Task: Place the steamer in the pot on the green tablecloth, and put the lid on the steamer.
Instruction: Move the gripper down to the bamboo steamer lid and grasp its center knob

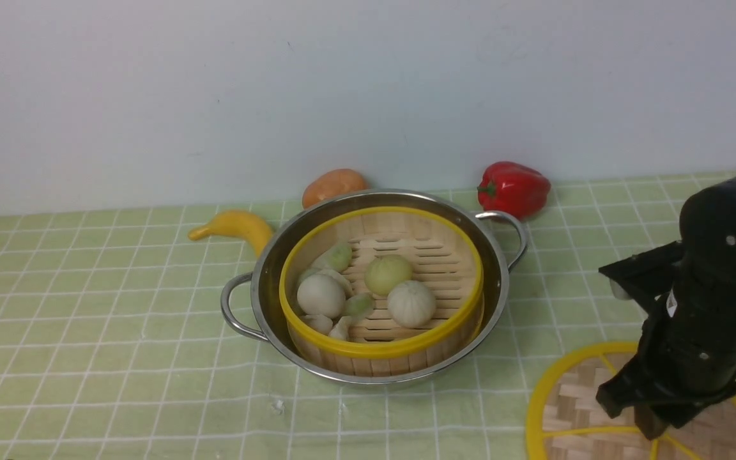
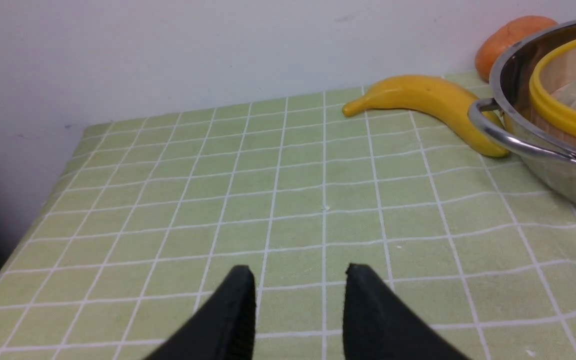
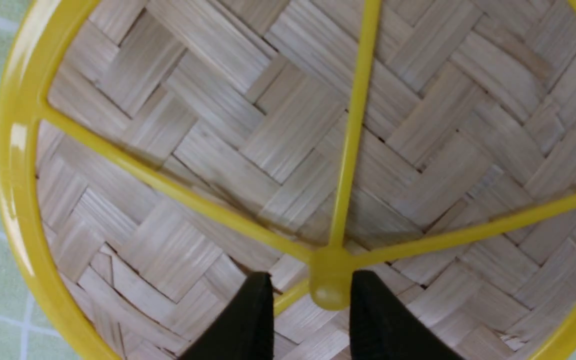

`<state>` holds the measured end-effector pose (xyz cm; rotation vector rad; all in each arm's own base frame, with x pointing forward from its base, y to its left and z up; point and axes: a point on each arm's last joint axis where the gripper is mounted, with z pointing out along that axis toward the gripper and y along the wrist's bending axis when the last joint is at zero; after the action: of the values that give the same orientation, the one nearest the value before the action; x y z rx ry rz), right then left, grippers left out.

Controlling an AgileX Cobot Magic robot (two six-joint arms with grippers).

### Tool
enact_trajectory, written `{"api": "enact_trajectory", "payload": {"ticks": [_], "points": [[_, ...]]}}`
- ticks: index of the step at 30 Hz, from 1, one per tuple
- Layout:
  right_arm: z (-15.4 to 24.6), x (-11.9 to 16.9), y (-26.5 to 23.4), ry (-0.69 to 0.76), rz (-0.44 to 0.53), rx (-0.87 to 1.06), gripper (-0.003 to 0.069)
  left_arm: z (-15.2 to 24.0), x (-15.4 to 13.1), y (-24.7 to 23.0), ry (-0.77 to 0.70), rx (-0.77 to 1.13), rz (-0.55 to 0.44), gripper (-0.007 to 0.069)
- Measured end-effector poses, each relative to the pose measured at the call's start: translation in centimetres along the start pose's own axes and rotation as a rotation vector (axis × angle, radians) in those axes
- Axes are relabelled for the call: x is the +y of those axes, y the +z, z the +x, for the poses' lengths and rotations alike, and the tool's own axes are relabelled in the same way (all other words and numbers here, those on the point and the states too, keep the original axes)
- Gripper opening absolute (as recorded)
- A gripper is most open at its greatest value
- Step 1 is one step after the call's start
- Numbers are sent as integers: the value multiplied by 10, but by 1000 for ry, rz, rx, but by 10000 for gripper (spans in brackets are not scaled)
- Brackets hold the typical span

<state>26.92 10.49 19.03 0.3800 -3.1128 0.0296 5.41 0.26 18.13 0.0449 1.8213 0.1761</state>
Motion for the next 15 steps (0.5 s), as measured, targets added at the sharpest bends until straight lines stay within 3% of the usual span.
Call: {"api": "enact_trajectory", "payload": {"ticks": [15], "points": [[-1, -2, 0, 10, 19, -10, 240, 0, 0, 0, 0, 0, 0, 243]]}}
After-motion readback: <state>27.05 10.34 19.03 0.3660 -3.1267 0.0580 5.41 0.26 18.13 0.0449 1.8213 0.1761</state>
